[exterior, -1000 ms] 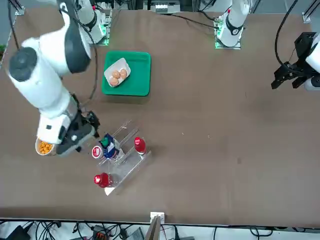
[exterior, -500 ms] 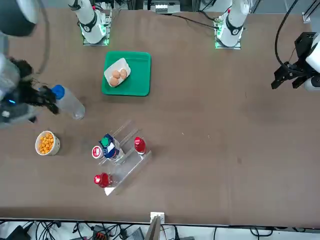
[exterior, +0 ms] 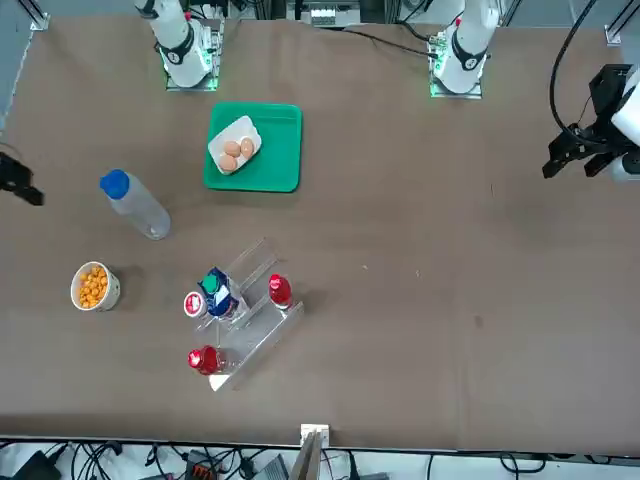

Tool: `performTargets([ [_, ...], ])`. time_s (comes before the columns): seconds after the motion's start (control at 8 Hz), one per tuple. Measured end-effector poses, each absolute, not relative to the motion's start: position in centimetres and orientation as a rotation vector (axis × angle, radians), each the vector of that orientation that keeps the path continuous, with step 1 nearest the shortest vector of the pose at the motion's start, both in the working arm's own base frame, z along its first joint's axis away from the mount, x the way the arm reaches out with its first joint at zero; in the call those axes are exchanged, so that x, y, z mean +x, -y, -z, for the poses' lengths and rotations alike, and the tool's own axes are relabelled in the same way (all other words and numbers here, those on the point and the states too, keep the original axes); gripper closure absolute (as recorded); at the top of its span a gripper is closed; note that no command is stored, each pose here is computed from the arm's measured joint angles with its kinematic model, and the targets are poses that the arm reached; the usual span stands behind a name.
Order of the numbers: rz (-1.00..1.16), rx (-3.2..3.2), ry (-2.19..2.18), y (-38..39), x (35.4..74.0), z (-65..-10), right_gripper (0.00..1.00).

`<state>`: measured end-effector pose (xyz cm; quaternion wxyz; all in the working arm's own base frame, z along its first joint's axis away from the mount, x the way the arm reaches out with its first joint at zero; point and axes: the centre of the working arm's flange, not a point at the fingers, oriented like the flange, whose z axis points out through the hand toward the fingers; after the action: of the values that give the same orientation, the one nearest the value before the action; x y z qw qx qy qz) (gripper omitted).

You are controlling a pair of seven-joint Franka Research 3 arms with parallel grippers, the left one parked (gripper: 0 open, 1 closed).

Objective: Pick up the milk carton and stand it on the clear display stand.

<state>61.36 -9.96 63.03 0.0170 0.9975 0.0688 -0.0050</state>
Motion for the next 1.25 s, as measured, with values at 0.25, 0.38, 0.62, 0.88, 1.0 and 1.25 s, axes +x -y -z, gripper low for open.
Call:
performTargets([
  [0.25,0.030,3.120,-0.195,11.2,59.4,-63.1,0.00],
  [0.38,0.035,3.128,-0.205,10.7,58.4,-63.3,0.00],
  [0.62,0.024,3.141,-0.218,10.1,56.3,-63.4,0.00],
  [0.88,-0.024,3.154,-0.201,8.0,54.1,-63.0,0.00],
  [1.0,-0.046,3.156,-0.202,5.8,53.1,-63.1,0.00],
  [1.25,-0.068,3.150,-0.243,2.4,51.8,-63.5,0.00],
])
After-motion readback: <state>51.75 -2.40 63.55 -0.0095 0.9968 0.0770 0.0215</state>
